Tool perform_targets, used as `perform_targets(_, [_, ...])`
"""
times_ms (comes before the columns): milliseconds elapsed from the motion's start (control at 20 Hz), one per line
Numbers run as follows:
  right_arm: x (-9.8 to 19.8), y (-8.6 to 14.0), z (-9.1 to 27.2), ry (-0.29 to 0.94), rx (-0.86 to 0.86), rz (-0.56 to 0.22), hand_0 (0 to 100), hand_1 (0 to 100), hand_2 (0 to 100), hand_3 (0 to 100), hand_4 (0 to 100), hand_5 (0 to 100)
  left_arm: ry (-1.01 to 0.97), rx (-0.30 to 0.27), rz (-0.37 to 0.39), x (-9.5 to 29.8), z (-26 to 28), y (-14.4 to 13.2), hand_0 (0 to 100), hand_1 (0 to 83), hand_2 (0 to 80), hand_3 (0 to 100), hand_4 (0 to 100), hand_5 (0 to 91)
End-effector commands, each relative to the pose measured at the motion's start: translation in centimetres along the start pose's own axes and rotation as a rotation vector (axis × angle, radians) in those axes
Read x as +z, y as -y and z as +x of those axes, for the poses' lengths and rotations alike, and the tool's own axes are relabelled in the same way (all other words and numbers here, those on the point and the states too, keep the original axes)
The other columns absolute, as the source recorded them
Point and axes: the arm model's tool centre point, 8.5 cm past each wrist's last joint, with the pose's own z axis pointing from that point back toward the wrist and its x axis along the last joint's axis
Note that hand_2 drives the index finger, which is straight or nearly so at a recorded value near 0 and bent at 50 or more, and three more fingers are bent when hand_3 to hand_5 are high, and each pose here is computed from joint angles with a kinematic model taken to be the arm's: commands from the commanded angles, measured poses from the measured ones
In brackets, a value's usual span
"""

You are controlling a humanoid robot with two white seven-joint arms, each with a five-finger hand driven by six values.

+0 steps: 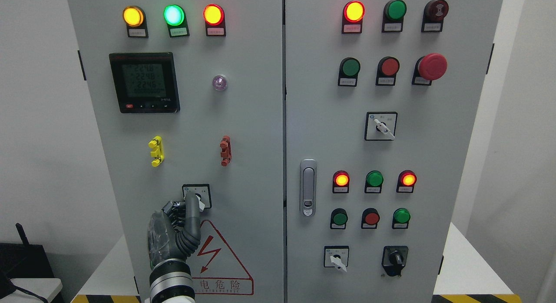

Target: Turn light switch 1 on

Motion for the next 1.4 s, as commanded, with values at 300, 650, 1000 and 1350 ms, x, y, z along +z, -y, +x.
perform_targets(300, [0.0,-0.01,-0.01,-0.001,-0.018,0.001,12,39,0,0,0,0,0.0,0.006,-0.004,0.03,-0.04,0.04,62,11.6,59.2,78,84,84.0])
perform_targets(650, [0.0,-0.01,-0.01,-0.001,-0.018,0.001,12,39,0,0,0,0,-0.001,0.008,-0.008,0.06,-0.04,0.12,51,9.1,59.9,79,84,84.1])
perform_targets(1000, [0.0,-0.01,-0.01,0.0,-0.017,0.001,12,39,0,0,0,0,-0.004,0.007,-0.012,0.14,-0.18,0.13,28,14.6,60.4,79,84,84.0])
perform_targets(1350, [0.0,-0.01,-0.01,0.0,-0.017,0.001,12,39,0,0,0,0,-0.012,0.007,-0.017,0.49,-0.77,0.06,25,15.3,60.4,79,84,84.0])
